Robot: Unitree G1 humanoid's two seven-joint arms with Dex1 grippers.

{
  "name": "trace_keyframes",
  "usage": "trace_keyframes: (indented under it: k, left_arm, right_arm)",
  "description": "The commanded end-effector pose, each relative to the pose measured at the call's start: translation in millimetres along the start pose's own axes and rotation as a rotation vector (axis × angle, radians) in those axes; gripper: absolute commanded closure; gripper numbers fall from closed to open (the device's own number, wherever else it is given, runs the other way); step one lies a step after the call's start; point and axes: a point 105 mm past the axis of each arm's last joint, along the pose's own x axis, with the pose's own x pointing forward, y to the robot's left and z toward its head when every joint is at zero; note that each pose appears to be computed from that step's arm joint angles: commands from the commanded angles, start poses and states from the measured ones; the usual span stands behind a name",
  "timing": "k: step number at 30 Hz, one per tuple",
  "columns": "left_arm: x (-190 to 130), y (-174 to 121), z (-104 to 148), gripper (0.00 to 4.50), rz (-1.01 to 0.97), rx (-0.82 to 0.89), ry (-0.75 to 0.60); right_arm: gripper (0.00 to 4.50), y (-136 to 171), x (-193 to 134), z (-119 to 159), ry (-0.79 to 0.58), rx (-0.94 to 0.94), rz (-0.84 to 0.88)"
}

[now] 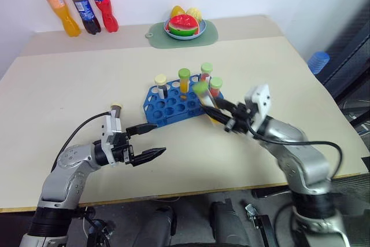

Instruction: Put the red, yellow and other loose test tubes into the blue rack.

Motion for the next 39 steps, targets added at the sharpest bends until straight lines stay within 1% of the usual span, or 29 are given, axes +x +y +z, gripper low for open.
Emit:
trace_keyframes:
  k: [1, 4, 9, 16, 26, 31, 33, 34, 35, 36, 37, 38, 39]
  left_arm:
    - [-3, 0, 7, 0.17, 0.010, 0.035, -0.016]
    - [-5, -1, 9, 0.17, 0.022, 0.041, -0.017]
    - [-11, -1, 10, 0.17, 0.053, 0.045, -0.018]
    - [-13, -5, 10, 0.17, 0.071, 0.040, -0.020]
    - [-13, -6, 11, 0.17, 0.080, 0.041, -0.020]
    - [-14, -6, 11, 0.17, 0.085, 0.040, -0.022]
    - [-14, -7, 11, 0.17, 0.087, 0.039, -0.023]
    - [-14, -7, 11, 0.17, 0.088, 0.038, -0.023]
    - [-14, -7, 11, 0.17, 0.088, 0.037, -0.024]
    - [-14, -7, 11, 0.17, 0.091, 0.034, -0.026]
    - [-14, -7, 11, 0.17, 0.092, 0.032, -0.028]
    - [-14, -7, 11, 0.17, 0.093, 0.030, -0.030]
    - [-14, -7, 11, 0.17, 0.093, 0.028, -0.031]
  right_arm:
    - [3.56, -4, 18, -1, -0.072, -0.053, -0.045]
    - [3.56, -8, 36, -12, -0.120, -0.058, -0.090]
    - [3.56, -15, 42, -28, -0.157, -0.089, -0.156]
    - [3.56, -20, 50, -51, -0.143, -0.095, -0.199]
    - [3.56, -23, 66, -67, -0.126, -0.085, -0.230]
    - [3.56, -25, 62, -77, -0.116, -0.058, -0.225]
    - [2.60, -26, 58, -79, -0.117, -0.054, -0.220]
    - [2.26, -26, 56, -80, -0.119, -0.051, -0.216]
    - [1.66, -26, 54, -80, -0.120, -0.052, -0.214]
    - [1.24, -26, 52, -80, -0.120, -0.063, -0.211]
    - [0.65, -26, 51, -80, -0.119, -0.073, -0.209]
    - [0.17, -28, 48, -79, -0.121, -0.097, -0.222]
    - [0.08, -29, 46, -78, -0.123, -0.113, -0.233]
